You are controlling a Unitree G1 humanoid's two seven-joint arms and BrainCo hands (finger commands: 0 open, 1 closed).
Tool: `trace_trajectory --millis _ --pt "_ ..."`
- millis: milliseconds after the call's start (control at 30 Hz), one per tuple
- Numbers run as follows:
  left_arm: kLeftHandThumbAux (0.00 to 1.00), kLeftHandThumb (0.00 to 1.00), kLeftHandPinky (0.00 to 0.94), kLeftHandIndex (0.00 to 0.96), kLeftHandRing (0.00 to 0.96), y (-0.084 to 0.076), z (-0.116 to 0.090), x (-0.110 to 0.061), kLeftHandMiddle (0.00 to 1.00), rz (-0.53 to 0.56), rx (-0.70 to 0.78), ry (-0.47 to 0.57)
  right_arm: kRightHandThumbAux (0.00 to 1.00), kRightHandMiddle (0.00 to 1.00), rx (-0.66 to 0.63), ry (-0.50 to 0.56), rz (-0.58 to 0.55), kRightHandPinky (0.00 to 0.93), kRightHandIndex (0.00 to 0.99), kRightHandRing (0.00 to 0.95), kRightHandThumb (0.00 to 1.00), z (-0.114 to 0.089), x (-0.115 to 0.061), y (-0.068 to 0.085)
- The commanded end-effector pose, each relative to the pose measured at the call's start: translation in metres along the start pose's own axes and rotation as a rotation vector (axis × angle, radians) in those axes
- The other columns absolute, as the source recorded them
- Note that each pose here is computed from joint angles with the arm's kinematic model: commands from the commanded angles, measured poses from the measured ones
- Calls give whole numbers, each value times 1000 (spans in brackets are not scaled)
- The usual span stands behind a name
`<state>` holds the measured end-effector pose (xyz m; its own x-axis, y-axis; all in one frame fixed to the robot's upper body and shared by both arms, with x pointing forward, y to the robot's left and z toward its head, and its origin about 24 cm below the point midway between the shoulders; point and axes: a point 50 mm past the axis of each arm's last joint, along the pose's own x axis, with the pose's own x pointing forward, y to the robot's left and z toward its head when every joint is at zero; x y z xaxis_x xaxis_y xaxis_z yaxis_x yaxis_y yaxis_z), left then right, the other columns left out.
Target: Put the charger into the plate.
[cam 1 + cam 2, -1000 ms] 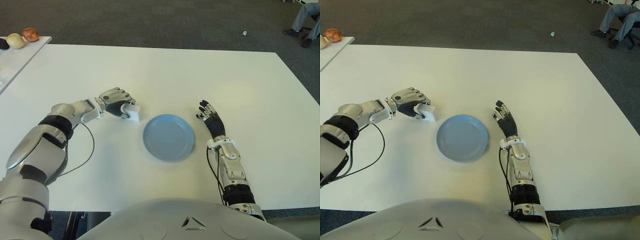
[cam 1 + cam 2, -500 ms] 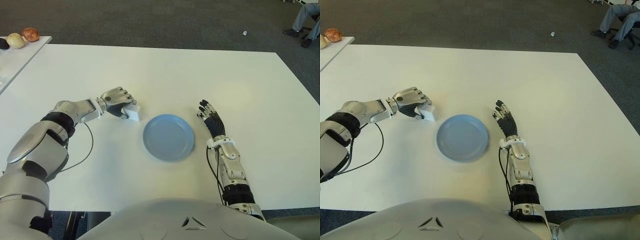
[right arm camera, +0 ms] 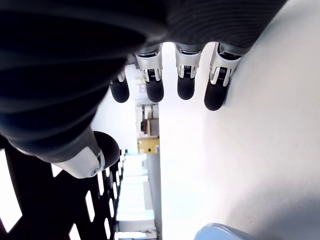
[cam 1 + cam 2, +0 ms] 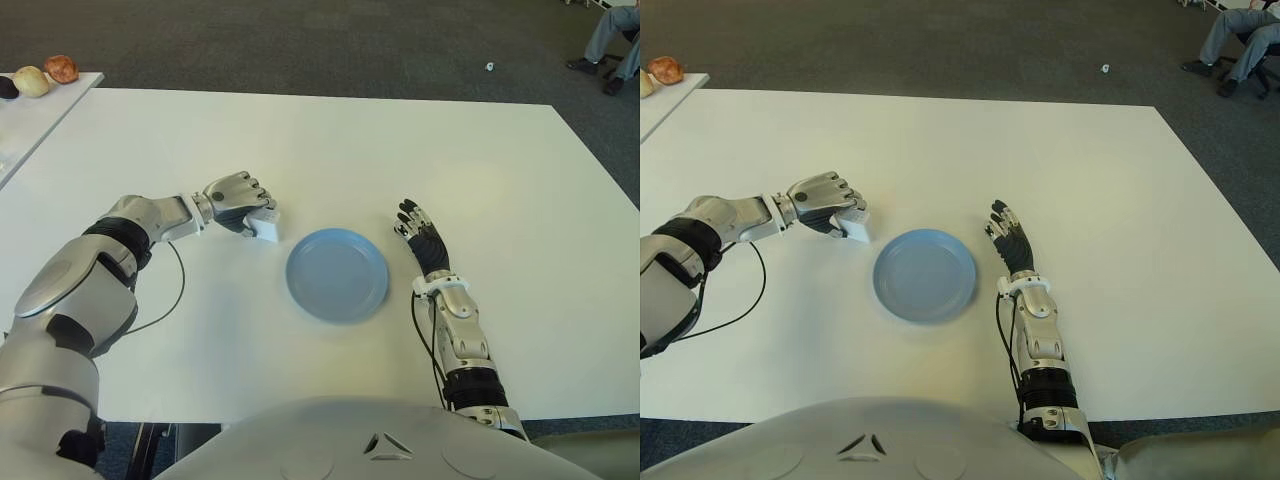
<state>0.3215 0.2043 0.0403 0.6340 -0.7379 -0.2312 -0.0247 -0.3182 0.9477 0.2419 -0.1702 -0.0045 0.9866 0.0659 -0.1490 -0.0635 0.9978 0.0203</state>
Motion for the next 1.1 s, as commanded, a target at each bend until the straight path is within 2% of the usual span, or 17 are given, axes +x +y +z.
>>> trace_trajectory --millis 33,467,667,800,1100 --pt "670 849 768 396 810 14 -9 1 533 11 -4 15 608 2 15 36 -9 0 0 0 0 -5 0 0" --pt "667 853 781 401 828 35 -12 1 536 131 -183 92 606 1 16 39 -10 0 0 0 0 -6 0 -1" --pt "666 855 790 404 836 42 -12 3 538 136 -203 112 601 1 15 41 -9 0 0 0 0 -7 0 -1" --pt "666 856 795 405 842 52 -13 3 540 159 -212 130 597 0 16 42 -10 0 0 0 0 -8 0 -1" --pt "666 856 790 405 843 60 -13 4 539 154 -252 180 593 0 20 46 -9 0 0 0 0 -9 0 -1"
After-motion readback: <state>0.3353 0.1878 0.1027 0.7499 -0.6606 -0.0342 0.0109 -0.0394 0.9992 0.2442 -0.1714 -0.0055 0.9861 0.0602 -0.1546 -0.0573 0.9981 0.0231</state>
